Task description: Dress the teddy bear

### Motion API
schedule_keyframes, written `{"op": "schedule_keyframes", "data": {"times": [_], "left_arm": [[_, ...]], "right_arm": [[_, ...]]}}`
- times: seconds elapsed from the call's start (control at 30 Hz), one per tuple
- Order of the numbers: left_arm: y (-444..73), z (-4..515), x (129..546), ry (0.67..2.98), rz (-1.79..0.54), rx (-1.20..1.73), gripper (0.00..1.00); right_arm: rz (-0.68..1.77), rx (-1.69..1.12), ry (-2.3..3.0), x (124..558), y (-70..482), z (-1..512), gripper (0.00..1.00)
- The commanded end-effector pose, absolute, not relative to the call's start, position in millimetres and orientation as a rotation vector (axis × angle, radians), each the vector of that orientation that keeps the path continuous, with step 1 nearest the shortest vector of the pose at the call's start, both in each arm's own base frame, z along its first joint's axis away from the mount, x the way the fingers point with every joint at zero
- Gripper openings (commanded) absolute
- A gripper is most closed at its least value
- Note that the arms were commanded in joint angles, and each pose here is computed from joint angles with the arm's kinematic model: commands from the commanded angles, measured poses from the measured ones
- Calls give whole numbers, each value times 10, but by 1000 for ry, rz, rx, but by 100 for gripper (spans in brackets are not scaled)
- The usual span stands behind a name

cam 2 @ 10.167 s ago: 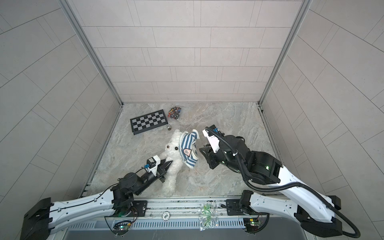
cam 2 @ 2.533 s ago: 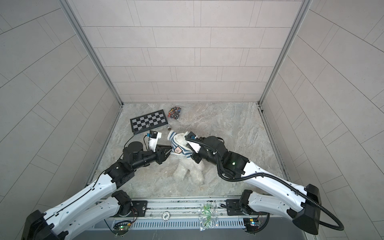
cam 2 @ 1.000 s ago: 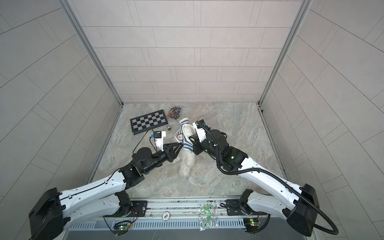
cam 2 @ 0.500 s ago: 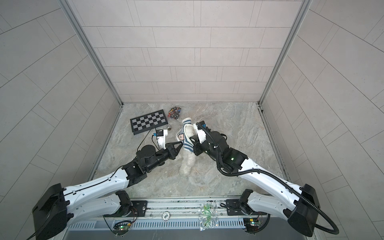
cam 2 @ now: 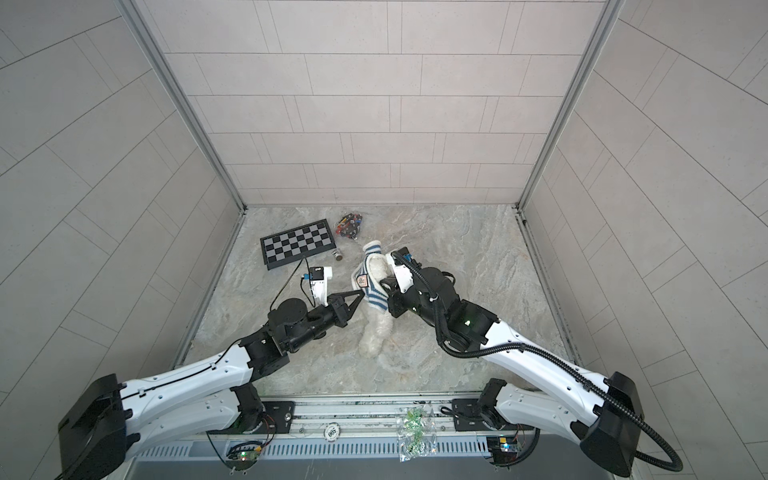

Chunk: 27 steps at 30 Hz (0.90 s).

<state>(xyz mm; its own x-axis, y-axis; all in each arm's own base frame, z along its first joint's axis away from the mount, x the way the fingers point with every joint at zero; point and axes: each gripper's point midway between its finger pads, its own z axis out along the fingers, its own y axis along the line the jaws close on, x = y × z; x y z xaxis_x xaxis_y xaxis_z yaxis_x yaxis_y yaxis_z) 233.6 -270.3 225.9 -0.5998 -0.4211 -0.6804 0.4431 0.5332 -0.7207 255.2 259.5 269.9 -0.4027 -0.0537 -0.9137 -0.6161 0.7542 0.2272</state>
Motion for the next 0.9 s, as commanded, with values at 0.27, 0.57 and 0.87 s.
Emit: {"op": "schedule_keyframes", "data": {"times": [0.27, 0.57, 0.87], "left_arm": [[-2497, 1796, 2322, 1968, -1068, 3, 0], [-2835, 2141, 2194, 1898, -1256, 144, 13], [-2962, 2374, 2228, 1842, -1313, 147, 27]], "right_arm": [[667, -448, 1820, 2558, 2436, 2945, 0], [747, -509, 1787, 2498, 2626, 2965, 0], [731, -530, 1788, 2482, 2651, 2941, 0]]}}
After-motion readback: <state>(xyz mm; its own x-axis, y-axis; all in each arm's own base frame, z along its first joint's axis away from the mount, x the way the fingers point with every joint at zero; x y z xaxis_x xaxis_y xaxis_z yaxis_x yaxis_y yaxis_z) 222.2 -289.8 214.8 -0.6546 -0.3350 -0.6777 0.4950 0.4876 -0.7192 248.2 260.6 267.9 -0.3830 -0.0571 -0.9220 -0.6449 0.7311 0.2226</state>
